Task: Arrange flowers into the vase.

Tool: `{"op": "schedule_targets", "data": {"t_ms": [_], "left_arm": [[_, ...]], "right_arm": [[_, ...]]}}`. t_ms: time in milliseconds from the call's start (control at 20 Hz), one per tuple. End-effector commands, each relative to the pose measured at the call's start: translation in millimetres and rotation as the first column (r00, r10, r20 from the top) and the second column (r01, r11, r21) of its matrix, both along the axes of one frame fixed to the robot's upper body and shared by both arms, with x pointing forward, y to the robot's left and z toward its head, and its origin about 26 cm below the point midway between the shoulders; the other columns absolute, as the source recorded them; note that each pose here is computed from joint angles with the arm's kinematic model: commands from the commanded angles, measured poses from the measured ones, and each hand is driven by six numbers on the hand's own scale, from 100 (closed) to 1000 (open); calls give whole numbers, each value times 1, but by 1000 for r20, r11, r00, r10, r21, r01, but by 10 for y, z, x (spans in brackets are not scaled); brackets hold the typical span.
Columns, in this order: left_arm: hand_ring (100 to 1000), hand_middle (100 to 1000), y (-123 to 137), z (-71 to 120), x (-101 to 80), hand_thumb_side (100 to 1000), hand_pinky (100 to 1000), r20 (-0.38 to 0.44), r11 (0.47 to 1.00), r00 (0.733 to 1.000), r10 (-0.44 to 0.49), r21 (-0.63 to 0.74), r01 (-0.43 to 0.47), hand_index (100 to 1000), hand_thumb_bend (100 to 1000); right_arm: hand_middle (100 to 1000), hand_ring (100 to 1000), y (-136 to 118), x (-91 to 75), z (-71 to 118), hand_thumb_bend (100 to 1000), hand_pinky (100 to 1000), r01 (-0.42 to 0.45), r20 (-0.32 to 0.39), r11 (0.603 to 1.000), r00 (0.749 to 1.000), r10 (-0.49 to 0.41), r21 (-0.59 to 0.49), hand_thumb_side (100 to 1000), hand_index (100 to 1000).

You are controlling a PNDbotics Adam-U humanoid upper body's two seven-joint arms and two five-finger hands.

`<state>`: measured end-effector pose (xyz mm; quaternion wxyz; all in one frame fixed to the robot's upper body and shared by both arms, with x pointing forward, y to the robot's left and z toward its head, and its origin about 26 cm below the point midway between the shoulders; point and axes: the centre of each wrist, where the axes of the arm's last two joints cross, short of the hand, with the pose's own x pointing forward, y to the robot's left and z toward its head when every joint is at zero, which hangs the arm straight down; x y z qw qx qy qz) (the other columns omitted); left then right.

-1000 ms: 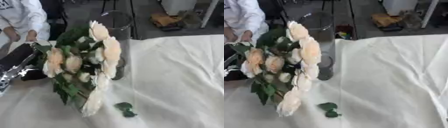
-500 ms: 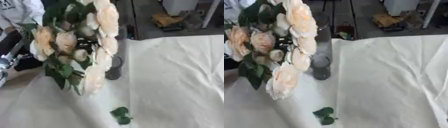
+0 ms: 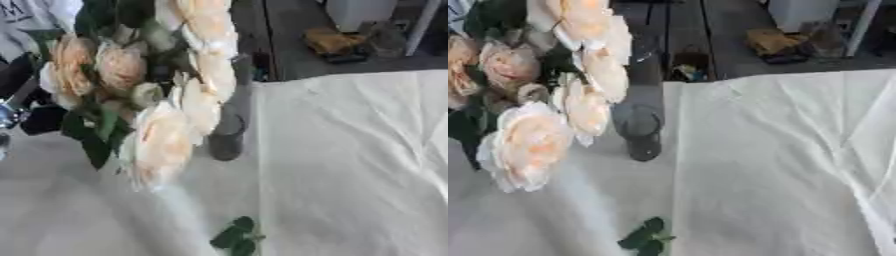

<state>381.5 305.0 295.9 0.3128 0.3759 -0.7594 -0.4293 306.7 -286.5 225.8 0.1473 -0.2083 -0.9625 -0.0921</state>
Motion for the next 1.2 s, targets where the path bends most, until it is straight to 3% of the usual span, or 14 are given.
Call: {"op": "schedule_targets", "data": {"t_ms": [50, 750, 950, 1200], "left_arm": [[100, 100, 49, 171, -43, 654, 100, 50, 1000, 999, 15, 24, -16, 100, 100], [100, 100, -43, 221, -31, 674, 100, 119, 997, 993, 25, -79, -15, 100, 100], [100, 100, -80, 403, -94, 669, 100, 198, 988, 979, 56, -150, -26, 100, 100], [100, 100, -141, 523, -142, 672, 100, 235, 965, 969, 72, -262, -8, 100, 100]], "right_arm": [[501, 598, -10, -31, 73, 100, 715, 0, 30, 1000, 1000, 0, 0, 916, 807], [499, 596, -12, -34, 59, 100, 717, 0, 21, 1000, 1000, 0, 2, 911, 809], [499, 596, -18, -37, 48, 100, 717, 1, 16, 1000, 1000, -1, 2, 911, 809], [498, 597, -20, -38, 43, 100, 718, 0, 13, 1000, 1000, 0, 0, 912, 809]]}}
